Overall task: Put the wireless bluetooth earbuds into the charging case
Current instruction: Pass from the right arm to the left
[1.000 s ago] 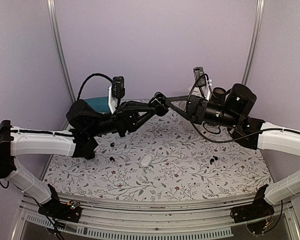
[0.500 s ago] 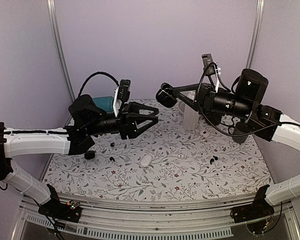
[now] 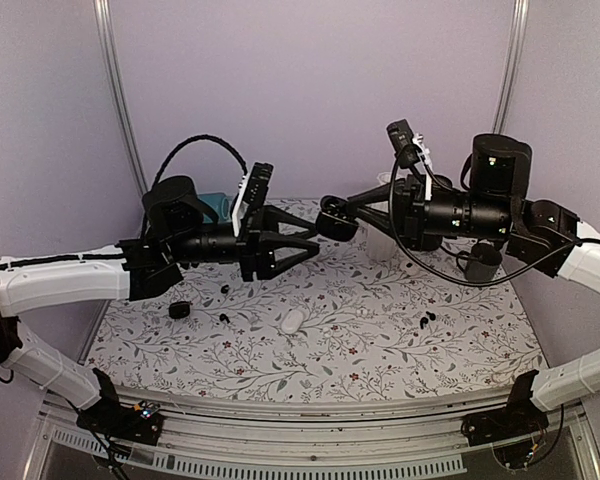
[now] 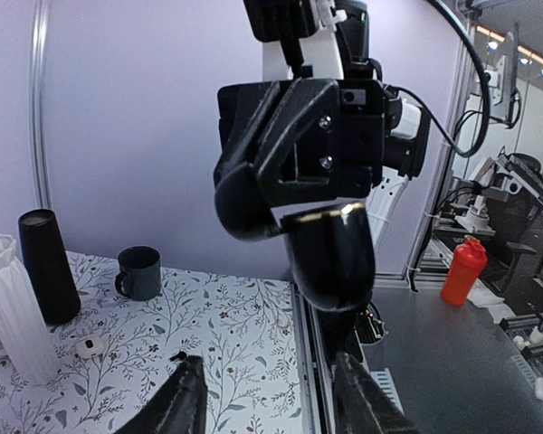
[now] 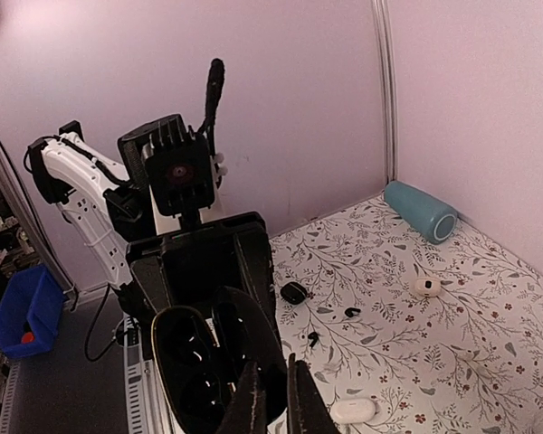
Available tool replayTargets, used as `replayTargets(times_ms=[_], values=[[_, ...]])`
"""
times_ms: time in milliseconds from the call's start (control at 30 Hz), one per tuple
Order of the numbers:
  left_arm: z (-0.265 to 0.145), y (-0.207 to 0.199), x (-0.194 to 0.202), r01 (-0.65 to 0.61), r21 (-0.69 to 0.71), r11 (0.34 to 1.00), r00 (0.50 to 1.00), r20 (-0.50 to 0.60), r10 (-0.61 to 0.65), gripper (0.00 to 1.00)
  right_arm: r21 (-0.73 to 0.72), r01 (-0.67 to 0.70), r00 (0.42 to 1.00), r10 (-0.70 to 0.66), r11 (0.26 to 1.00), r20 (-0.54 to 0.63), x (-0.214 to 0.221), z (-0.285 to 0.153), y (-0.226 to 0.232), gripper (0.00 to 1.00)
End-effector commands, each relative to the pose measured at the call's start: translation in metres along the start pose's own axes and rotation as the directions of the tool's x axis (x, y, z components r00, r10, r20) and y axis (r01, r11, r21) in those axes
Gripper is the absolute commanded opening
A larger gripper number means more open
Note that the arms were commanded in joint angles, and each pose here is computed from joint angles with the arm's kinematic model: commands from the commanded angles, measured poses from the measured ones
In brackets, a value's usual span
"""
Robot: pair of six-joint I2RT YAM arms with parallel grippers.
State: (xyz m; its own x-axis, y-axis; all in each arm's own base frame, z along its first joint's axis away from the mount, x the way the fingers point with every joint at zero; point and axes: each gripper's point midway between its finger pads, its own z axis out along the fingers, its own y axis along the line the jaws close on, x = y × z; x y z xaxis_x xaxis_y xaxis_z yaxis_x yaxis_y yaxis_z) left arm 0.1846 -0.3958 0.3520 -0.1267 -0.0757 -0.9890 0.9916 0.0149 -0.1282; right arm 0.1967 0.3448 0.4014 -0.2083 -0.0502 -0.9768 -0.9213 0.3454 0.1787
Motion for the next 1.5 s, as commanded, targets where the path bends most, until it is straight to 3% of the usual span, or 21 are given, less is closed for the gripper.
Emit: replayTargets(times_ms=[0, 600, 800, 1033, 1467], values=[[0.004, 0.001, -0.002, -0.015, 0.012, 1.0, 1.0, -0.015, 0.015, 0.47, 0.054, 0.054, 0.998, -0.053, 0.997, -0.021, -0.001, 0.003, -0.003, 0.04], [0.013, 0.005, -0.001, 0.034, -0.007, 0.999, 0.999, -0.007, -0.034, 0.42, 0.247, 0.165, 0.986, -0.162, 0.955, -0.035, -0.002, 0.011, -0.012, 0.04], [0.014, 0.006, -0.001, 0.055, -0.003, 0.998, 0.998, 0.009, -0.055, 0.51, 0.295, 0.178, 0.983, -0.182, 0.939, -0.015, -0.006, 0.007, -0.015, 0.04], [0.012, 0.002, -0.006, 0.06, 0.017, 0.998, 0.998, 0.034, -0.06, 0.51, 0.297, 0.171, 0.984, -0.177, 0.94, -0.004, -0.007, 0.007, -0.015, 0.04], [0.015, 0.007, -0.011, 0.093, 0.008, 0.996, 0.992, 0.083, -0.093, 0.38, 0.295, 0.127, 0.983, -0.159, 0.947, 0.089, -0.019, 0.003, -0.006, 0.04]])
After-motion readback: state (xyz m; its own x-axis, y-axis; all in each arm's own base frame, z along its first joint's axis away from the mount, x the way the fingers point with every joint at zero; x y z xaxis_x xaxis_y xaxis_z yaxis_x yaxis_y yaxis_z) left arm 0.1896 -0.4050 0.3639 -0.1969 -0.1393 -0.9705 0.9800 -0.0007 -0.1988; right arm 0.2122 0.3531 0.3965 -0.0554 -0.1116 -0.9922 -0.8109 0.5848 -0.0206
